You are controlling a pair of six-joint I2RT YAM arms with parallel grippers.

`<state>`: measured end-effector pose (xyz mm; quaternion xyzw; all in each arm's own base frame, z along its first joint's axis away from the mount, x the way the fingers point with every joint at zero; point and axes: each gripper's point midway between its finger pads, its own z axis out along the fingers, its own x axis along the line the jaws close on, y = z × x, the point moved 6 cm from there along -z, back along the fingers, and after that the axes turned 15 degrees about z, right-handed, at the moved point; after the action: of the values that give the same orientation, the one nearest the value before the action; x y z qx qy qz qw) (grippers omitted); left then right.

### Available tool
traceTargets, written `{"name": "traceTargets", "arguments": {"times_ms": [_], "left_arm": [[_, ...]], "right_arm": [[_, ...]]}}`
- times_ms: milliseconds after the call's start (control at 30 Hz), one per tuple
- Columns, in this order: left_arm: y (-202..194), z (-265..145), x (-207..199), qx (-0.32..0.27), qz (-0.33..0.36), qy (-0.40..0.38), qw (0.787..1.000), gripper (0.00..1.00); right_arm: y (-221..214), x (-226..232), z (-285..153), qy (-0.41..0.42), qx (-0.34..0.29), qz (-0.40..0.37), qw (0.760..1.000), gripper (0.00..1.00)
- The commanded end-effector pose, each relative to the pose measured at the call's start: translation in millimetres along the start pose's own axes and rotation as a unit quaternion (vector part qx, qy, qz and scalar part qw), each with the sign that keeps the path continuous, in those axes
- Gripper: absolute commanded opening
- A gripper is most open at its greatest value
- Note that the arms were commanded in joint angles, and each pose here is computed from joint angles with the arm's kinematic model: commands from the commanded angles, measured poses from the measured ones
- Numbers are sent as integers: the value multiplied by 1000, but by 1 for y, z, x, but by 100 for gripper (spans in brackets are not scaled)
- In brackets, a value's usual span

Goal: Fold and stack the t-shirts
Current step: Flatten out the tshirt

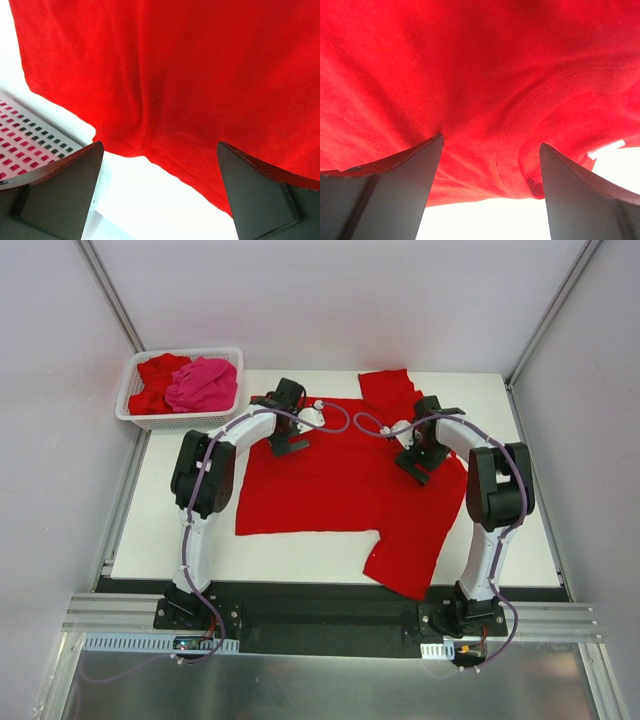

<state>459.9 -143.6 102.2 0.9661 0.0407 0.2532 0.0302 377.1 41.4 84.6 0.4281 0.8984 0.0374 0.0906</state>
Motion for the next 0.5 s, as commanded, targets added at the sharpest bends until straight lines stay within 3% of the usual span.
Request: {"name": "traceTargets", "arguments": {"times_ms": [0,200,467], "left_arm": [[-7,14,1,9,2,-3,1000,98],[-5,4,6,6,-1,6,1000,99],[-15,-15,-13,9,9,-21,1000,99]], "right_arm": [[8,-9,-35,-32,-57,18,998,82],[32,-42,-54,-114,-111,46,986,82],[43,-67,-35,-163,-114,53,979,82]]}}
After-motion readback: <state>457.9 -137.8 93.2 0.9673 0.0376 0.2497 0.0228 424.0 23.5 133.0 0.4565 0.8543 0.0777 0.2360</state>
